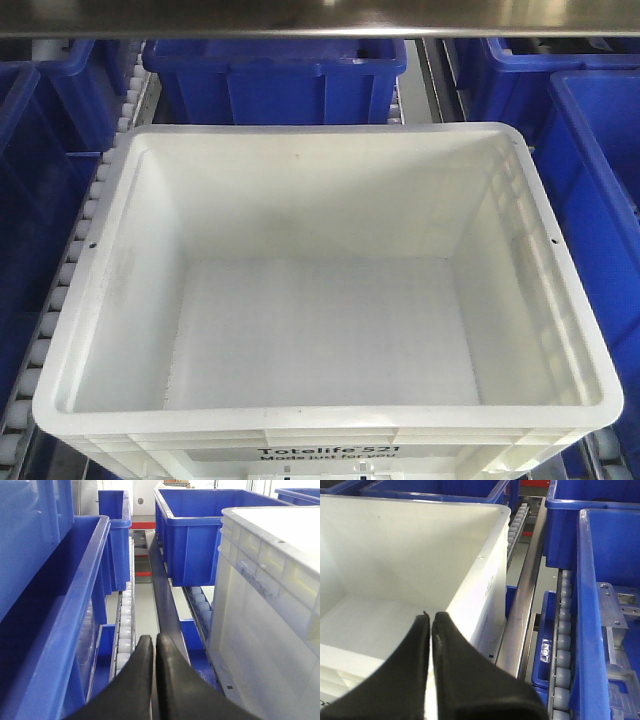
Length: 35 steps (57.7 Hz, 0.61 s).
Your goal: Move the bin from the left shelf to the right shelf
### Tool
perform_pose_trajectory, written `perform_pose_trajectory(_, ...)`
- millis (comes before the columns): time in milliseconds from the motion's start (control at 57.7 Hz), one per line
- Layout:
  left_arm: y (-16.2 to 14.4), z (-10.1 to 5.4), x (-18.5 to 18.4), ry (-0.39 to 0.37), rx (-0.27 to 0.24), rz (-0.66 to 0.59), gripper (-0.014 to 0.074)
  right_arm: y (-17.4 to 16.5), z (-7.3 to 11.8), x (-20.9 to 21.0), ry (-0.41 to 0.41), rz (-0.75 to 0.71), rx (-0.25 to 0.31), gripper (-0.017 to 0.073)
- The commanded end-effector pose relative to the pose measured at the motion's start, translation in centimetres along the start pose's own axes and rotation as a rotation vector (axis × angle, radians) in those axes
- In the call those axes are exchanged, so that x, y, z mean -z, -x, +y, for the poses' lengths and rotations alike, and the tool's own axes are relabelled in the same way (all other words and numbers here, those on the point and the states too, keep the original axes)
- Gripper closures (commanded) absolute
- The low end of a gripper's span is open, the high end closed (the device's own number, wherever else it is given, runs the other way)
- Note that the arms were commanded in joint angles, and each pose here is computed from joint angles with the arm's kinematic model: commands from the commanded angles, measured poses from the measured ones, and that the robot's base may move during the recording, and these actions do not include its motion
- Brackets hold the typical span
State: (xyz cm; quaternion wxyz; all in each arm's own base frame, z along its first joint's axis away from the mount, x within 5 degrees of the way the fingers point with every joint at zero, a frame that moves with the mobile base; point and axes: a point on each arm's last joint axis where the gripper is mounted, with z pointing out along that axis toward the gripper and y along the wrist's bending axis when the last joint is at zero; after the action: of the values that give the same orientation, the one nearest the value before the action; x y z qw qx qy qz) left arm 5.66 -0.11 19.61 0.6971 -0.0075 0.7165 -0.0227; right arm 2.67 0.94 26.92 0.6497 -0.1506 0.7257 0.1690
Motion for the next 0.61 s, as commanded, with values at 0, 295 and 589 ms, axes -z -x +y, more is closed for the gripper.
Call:
perform_pose_trajectory(0, 0.07, -0.03, 0.04, -0.006, 0.011, -0.066, 0.0601, 1.44, 0.09, 0.29, 0.005, -0.1, 0.015, 0.0567)
perform_pose_trajectory(295, 0.07, -0.03, 0.04, -0.006, 0.011, -0.066, 0.0601, 1.39, 0.08, 0.28, 0.005, -0.093, 0.015, 0.0567)
perform_pose_trajectory(589, 0.07, -0.03, 0.04, -0.006, 0.011, -0.066, 0.0601, 1.5, -0.14, 0.37, -0.094, -0.111, 0.002, 0.0567)
